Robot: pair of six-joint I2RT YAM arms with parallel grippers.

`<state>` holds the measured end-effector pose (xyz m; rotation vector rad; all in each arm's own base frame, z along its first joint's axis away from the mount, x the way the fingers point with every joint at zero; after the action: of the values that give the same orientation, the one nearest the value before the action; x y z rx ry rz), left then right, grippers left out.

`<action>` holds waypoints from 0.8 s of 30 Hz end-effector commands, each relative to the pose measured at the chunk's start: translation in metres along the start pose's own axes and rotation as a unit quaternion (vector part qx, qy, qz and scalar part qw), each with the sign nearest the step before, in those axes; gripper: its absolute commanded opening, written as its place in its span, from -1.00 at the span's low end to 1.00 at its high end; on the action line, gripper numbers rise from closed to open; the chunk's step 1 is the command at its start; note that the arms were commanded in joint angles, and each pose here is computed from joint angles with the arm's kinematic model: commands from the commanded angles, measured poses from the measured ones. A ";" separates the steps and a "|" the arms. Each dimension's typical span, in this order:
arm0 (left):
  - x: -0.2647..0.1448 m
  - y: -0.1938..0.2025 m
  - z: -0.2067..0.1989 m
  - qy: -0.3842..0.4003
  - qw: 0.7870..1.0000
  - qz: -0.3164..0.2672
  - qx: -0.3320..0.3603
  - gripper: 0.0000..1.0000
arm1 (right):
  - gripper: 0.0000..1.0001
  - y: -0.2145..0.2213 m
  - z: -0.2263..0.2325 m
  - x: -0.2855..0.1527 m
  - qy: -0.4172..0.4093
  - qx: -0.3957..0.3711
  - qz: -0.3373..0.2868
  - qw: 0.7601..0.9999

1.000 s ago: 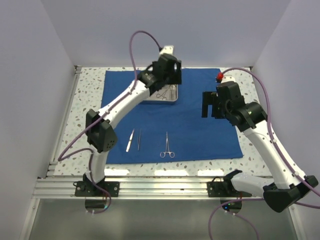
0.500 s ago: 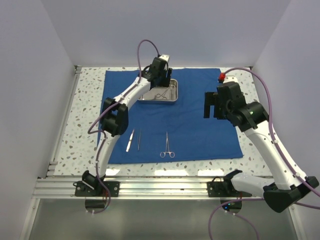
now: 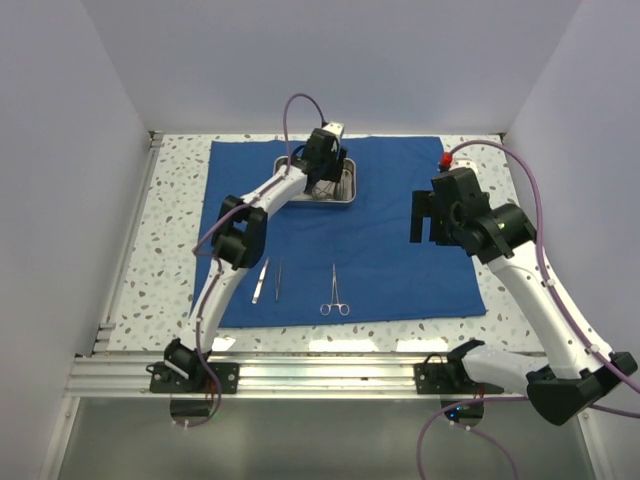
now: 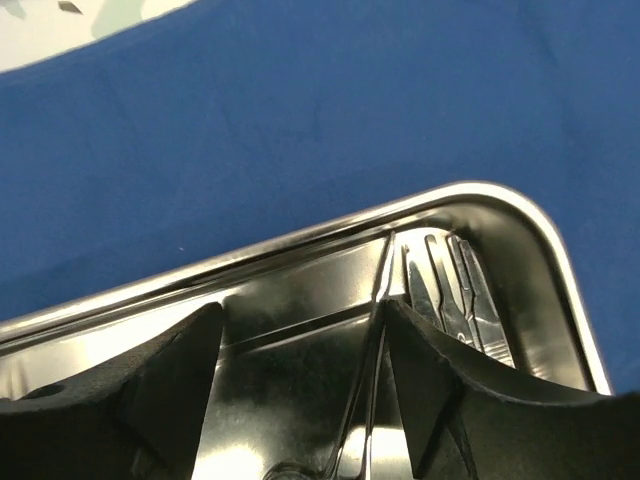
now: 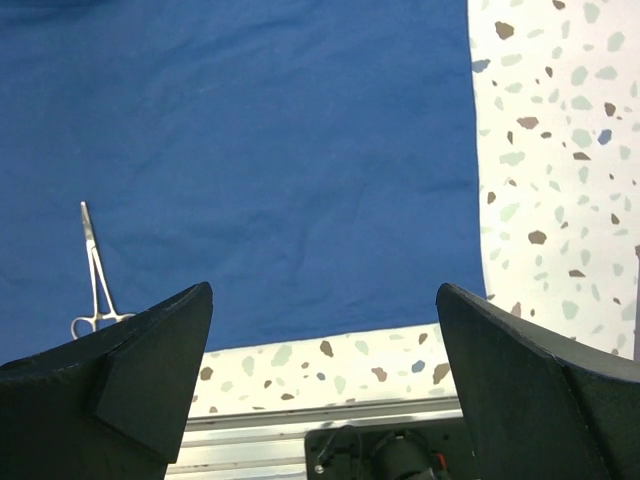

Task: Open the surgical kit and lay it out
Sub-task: Pick up the medical item from the container.

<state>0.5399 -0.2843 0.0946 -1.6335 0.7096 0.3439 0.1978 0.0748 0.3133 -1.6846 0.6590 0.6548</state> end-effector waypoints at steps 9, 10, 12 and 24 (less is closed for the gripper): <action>0.028 0.011 -0.006 0.009 0.999 -0.032 0.015 0.37 | 0.97 0.012 -0.005 -0.003 0.023 0.022 0.020 0.999; 0.031 0.016 -0.003 0.004 0.999 -0.027 0.020 0.36 | 0.97 0.012 -0.005 -0.002 0.025 0.024 0.021 0.999; 0.031 0.017 0.001 -0.008 0.999 -0.025 0.019 0.30 | 0.97 0.011 -0.003 0.000 0.025 0.026 0.022 0.999; 0.033 0.025 0.031 -0.050 0.999 0.014 -0.005 -0.32 | 0.97 0.004 0.005 0.009 0.014 0.046 0.016 0.999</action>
<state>0.5550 -0.2808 0.0753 -1.6317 0.6204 0.3495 0.1948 0.0749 0.3064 -1.6255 0.7224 0.6341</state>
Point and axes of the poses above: each gripper's point midway between its finger pads, its own x axis out along the fingers, its own z axis along the line the jaws close on, y = z × x, the point moved 8 cm from there along -x, back along the fingers, and after that the axes turned 13 degrees about -x, right-handed, at the moved point
